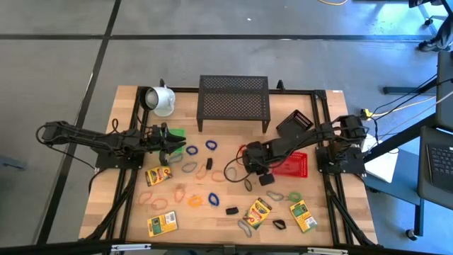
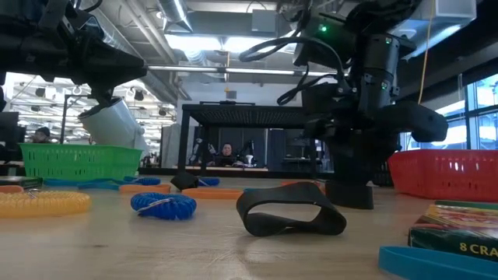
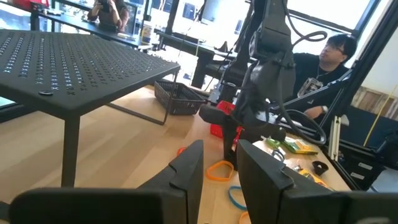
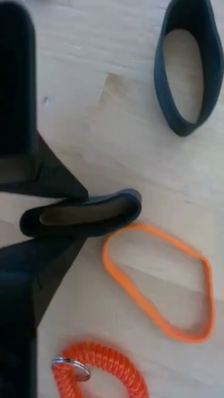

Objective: Pick & Place Office Desk Supplies
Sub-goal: Put the black rubber band band into the black bin

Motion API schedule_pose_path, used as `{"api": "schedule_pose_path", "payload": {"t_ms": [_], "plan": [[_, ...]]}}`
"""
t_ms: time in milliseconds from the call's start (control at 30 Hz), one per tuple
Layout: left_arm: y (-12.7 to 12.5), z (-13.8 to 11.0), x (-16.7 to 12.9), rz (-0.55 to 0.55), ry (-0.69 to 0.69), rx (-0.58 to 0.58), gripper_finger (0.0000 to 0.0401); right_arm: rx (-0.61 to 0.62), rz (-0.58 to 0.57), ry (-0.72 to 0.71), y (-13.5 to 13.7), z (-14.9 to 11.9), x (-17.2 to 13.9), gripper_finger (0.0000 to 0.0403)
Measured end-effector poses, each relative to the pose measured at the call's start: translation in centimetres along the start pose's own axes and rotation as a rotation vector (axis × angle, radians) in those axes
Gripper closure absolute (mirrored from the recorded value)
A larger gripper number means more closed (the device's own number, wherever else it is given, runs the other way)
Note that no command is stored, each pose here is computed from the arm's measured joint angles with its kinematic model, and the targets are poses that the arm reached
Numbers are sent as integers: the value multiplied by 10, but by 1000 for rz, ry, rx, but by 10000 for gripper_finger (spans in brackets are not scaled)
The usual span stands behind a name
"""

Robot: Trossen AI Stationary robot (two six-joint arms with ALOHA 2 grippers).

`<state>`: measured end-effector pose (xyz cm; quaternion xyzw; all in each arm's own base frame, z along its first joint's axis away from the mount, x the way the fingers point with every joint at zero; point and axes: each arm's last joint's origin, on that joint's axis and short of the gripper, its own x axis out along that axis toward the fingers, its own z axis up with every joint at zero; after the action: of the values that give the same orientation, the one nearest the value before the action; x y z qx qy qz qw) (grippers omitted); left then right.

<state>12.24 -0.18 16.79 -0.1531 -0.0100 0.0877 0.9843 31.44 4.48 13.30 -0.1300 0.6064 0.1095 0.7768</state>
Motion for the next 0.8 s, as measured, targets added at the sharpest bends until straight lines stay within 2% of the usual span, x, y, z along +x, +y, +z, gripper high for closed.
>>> {"api": "schedule_pose_path", "payload": {"t_ms": [133, 200, 367, 533, 800], "plan": [[0, 0, 0, 0, -1, 0, 310, -37, -16, 10, 4, 0, 0, 380], [0, 0, 0, 0, 0, 0, 310, -44, -24, 13, 5, 0, 0, 392], [0, 0, 0, 5, -2, -1, 310, -42, -55, 24, 5, -3, -9, 379], [2, 1, 0, 56, -18, -1, 310, -18, -135, -44, 3, -4, -42, 395], [2, 1, 0, 77, -25, 0, 310, 147, -315, -342, -3, -5, -111, 382]]}}
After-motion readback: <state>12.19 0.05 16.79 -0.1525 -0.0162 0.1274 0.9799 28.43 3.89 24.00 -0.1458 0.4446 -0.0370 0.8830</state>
